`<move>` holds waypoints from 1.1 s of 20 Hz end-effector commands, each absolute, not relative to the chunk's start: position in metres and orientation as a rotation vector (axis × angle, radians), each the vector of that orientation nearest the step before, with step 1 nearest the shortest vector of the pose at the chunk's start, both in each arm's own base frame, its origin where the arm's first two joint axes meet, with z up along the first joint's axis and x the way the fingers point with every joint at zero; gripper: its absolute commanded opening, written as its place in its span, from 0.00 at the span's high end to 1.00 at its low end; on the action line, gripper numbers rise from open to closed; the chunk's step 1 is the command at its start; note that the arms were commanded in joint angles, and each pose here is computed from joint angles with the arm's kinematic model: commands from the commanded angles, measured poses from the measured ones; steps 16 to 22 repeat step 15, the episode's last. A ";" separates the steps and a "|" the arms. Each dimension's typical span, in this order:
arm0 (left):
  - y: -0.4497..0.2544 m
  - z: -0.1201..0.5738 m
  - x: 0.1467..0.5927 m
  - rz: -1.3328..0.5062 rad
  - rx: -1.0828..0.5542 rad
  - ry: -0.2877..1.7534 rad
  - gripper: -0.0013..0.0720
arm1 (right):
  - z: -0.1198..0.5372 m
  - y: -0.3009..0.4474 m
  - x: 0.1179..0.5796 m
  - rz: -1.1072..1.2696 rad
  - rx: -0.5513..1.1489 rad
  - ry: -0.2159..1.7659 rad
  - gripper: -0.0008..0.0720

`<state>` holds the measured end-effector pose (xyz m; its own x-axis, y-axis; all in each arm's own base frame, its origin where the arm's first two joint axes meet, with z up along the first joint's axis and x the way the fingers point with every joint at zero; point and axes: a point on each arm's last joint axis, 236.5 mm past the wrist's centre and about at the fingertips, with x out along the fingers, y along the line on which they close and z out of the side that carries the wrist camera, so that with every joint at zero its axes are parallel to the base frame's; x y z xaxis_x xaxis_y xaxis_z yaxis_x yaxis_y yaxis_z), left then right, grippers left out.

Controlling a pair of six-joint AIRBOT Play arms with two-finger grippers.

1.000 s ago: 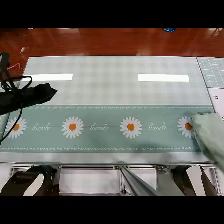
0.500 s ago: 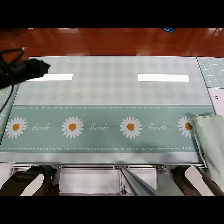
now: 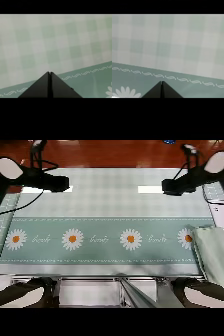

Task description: Fold the shirts.

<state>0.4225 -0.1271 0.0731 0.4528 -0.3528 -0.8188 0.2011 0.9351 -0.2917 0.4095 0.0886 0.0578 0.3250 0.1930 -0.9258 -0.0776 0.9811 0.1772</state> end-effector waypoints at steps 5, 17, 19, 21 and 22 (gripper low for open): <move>-0.128 0.036 0.413 -0.321 -0.180 1.194 0.96 | 0.038 0.096 0.422 0.143 -0.003 1.226 0.96; -0.128 0.035 0.413 -0.321 -0.180 1.195 0.96 | 0.039 0.096 0.422 0.143 -0.002 1.223 0.96; -0.128 0.035 0.413 -0.321 -0.180 1.195 0.96 | 0.039 0.096 0.422 0.143 -0.002 1.223 0.96; -0.128 0.035 0.413 -0.321 -0.180 1.195 0.96 | 0.039 0.096 0.422 0.143 -0.002 1.223 0.96; -0.128 0.035 0.413 -0.321 -0.180 1.195 0.96 | 0.039 0.096 0.422 0.143 -0.002 1.223 0.96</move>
